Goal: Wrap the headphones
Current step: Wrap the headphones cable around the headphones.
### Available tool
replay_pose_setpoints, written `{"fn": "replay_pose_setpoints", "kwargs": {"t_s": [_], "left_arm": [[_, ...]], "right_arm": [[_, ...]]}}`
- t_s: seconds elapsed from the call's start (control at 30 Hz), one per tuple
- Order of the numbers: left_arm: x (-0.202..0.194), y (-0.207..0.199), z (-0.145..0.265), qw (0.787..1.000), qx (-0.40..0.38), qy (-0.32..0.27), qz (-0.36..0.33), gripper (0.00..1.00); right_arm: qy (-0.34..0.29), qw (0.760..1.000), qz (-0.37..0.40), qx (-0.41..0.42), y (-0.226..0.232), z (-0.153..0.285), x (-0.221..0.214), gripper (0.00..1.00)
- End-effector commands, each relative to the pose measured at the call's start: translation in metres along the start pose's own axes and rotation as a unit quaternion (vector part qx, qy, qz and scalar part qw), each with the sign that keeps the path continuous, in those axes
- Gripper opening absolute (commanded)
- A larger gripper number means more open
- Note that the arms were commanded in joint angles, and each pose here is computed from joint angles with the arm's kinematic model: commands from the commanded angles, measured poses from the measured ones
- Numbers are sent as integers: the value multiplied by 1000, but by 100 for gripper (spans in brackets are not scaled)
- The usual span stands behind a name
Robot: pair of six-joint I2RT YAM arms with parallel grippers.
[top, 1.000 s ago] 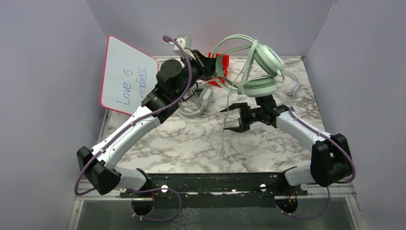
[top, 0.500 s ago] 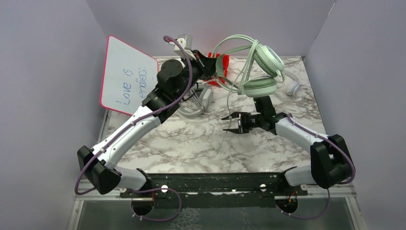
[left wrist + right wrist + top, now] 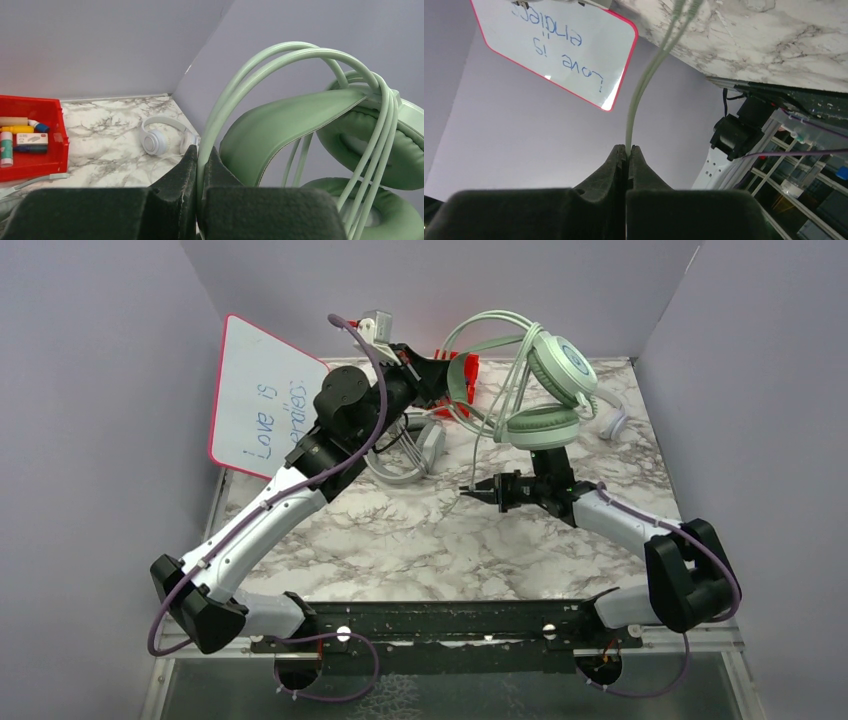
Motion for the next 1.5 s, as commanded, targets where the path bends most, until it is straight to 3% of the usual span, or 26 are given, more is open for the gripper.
{"fn": "replay_pose_setpoints", "kwargs": {"t_s": [0.0, 0.17, 0.3, 0.4, 0.5, 0.57, 0.73, 0.9, 1.13, 1.37, 1.47], "left_arm": [[50, -57, 24, 993, -97, -43, 48, 0], [35, -54, 44, 996, -80, 23, 42, 0], [22, -47, 62, 995, -68, 63, 24, 0], [10, -46, 71, 992, -73, 103, 5, 0], [-17, -41, 76, 982, -89, 165, 0, 0], [-37, -35, 79, 975, -95, 201, 6, 0], [-65, -21, 89, 966, -98, 240, 0, 0], [-90, -5, 94, 955, -92, 280, -13, 0], [-112, 32, 95, 952, -20, 303, -47, 0], [-113, 43, 92, 956, 11, 288, -44, 0], [-120, 46, 91, 953, 13, 301, -41, 0]], "right_arm": [[-40, 996, 42, 62, 10, -1, 14, 0], [-105, 967, 169, 159, 30, 34, 43, 0], [-173, 906, 301, 242, 47, 77, 60, 0], [-173, 837, 437, 279, 69, 106, 56, 0], [-154, 733, 597, 287, 103, 124, 32, 1], [-148, 677, 664, 280, 118, 133, 17, 3], [-176, 598, 727, 288, 143, 158, -9, 2], [-156, 517, 781, 314, 148, 174, -41, 4], [-133, 434, 828, 331, 131, 193, -80, 6], [-157, 415, 824, 353, 116, 204, -96, 6], [-121, 388, 835, 372, 107, 211, -115, 7]]}}
Point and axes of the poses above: each gripper's point midway between its finger pads, its own z axis back along the fingers, its own y axis along the line the jaws close on, x = y × z, the point moved 3 cm from there along z, back along the fingers, and after that the axes turned 1 degree about z, right-handed, at the moved point
